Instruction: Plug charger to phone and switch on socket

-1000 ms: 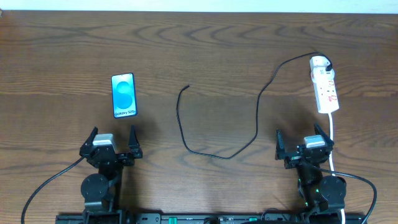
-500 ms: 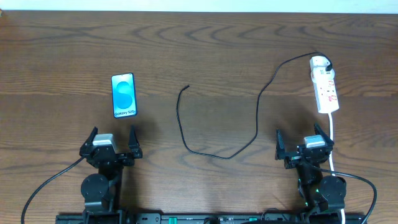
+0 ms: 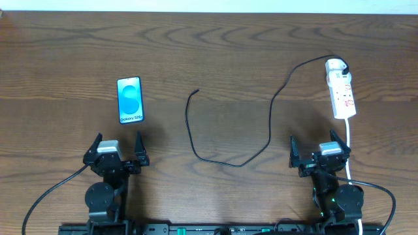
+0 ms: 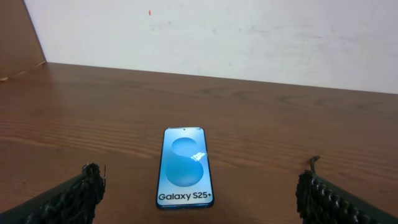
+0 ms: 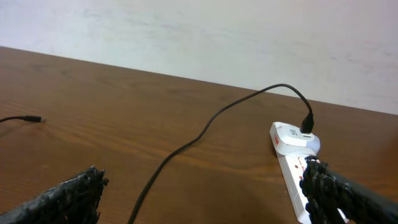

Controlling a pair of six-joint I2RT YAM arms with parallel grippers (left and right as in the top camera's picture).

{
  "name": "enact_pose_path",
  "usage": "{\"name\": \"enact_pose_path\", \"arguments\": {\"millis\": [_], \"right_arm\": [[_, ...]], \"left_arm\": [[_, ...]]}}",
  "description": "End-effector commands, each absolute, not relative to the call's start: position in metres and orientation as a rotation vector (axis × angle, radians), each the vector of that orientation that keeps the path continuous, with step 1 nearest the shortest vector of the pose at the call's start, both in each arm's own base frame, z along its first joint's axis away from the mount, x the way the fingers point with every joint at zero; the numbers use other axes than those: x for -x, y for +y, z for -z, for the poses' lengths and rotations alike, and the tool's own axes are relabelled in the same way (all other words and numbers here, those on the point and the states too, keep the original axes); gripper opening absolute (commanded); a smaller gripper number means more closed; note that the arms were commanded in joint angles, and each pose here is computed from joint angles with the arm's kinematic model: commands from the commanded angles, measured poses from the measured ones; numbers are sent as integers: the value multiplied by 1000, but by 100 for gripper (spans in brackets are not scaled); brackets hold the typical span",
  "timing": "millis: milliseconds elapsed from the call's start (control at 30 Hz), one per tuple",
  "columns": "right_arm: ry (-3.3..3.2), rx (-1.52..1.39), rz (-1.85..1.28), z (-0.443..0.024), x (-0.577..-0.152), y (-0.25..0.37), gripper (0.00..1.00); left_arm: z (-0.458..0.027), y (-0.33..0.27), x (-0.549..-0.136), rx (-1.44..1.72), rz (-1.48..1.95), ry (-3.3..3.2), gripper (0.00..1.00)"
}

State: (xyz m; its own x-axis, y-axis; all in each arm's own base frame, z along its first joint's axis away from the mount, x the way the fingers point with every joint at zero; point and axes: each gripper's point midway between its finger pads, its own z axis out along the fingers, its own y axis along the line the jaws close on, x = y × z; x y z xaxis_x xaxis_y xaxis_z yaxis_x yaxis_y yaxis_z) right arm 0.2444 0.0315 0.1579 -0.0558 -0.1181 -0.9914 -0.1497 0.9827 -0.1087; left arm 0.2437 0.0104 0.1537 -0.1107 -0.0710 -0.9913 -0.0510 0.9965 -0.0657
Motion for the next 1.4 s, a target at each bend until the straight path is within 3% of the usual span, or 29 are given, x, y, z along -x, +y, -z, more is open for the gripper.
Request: {"name": "enact_pose_path", "arguments": {"millis": [0,667,967,1367], "right_arm": [[1630,194,-36,-157,-244,32,99],[1630,195,-36,-157,-244,32,99],[1630,195,-36,-157,-244,32,99],[1630,194,-36,-157,-244,32,99]], "left_arm": [[-140,13,-244,99,-1,1711,100],[-134,12,-245,102,4,1771,100],[-181,13,-260,102,0,1748,100],[-221,13,-312,99,5,1929,100]]}}
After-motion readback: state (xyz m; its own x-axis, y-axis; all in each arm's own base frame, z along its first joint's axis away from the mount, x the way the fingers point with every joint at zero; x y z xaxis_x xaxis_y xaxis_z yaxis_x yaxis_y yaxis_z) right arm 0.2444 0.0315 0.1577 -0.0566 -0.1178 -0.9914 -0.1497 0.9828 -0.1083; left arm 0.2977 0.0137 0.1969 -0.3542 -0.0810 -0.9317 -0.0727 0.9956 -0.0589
